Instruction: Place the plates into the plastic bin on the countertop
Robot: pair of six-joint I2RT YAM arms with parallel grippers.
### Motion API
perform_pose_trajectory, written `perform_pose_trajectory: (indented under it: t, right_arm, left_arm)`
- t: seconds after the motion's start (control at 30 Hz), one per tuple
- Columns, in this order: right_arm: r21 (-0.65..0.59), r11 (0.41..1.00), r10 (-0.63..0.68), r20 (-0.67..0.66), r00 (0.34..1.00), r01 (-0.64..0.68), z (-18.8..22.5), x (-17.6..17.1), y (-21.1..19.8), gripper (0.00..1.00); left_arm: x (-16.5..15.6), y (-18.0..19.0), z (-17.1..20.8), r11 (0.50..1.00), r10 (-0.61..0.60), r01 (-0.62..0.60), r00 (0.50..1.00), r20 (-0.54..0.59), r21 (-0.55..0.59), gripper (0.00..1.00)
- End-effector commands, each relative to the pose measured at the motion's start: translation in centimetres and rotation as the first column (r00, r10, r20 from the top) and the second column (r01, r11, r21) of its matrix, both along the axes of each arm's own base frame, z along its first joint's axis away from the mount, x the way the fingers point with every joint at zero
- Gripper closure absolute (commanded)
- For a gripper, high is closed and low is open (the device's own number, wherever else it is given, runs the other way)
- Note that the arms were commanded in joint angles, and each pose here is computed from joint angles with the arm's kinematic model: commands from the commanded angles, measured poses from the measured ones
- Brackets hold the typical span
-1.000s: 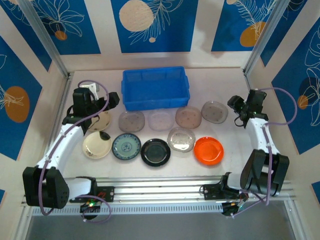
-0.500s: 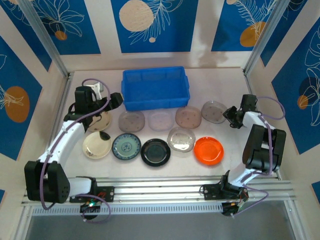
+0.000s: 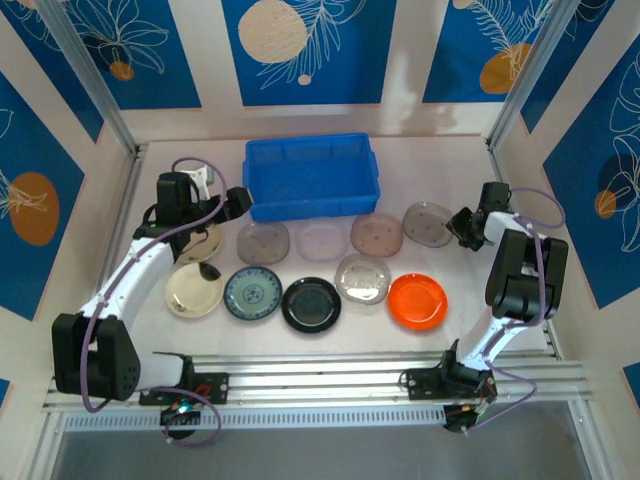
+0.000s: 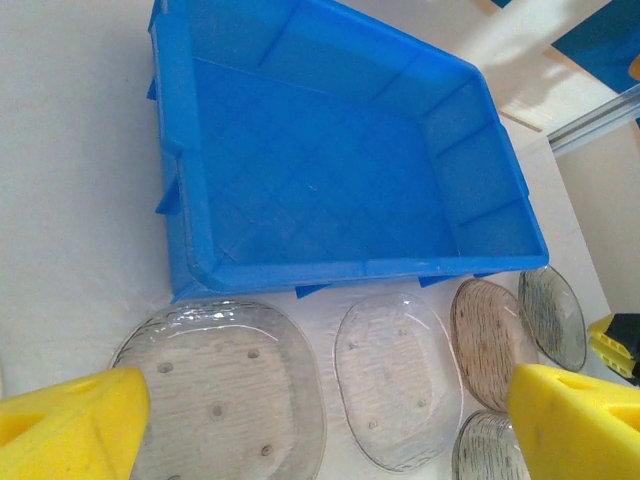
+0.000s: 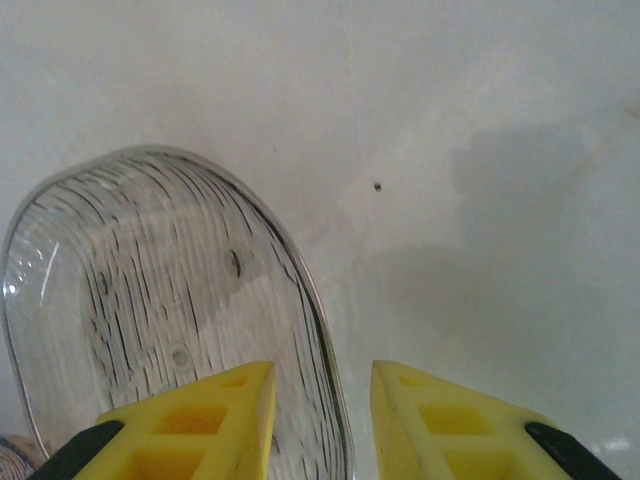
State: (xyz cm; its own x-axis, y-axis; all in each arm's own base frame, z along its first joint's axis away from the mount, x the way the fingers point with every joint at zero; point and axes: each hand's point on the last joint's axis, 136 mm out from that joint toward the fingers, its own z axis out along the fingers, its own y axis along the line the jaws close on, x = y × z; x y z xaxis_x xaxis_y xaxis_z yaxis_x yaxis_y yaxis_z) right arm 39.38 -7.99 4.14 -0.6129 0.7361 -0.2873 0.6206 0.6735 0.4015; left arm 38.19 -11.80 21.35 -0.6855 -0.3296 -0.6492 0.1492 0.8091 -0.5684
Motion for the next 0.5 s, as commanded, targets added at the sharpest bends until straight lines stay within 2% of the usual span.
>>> perform_pose_trajectory:
  t: [0.0, 0.27, 0.47]
  right_arm:
    - [0.020, 1.000, 0.022, -0.041, 0.999, -0.021, -0.4, 0.0, 0.6, 0.67]
    - [0.023, 0.999, 0.048, -0.087, 0.995, -0.046, -1.1, 0.1, 0.9, 0.68]
    - [0.031, 0.997, 0.068, -0.122, 0.990, -0.065, -1.7, 0.2, 1.1, 0.73]
  left_arm:
    - [0.4, -0.8, 1.6, 1.000, -0.024, 0.025, 0.999, 0.038, -0.020, 0.08]
    - [0.4, -0.9, 1.6, 0.999, -0.031, 0.031, 0.999, 0.039, -0.012, 0.08]
    - [0.6, -1.1, 1.2, 0.999, -0.035, 0.036, 0.999, 0.028, -0.014, 0.08]
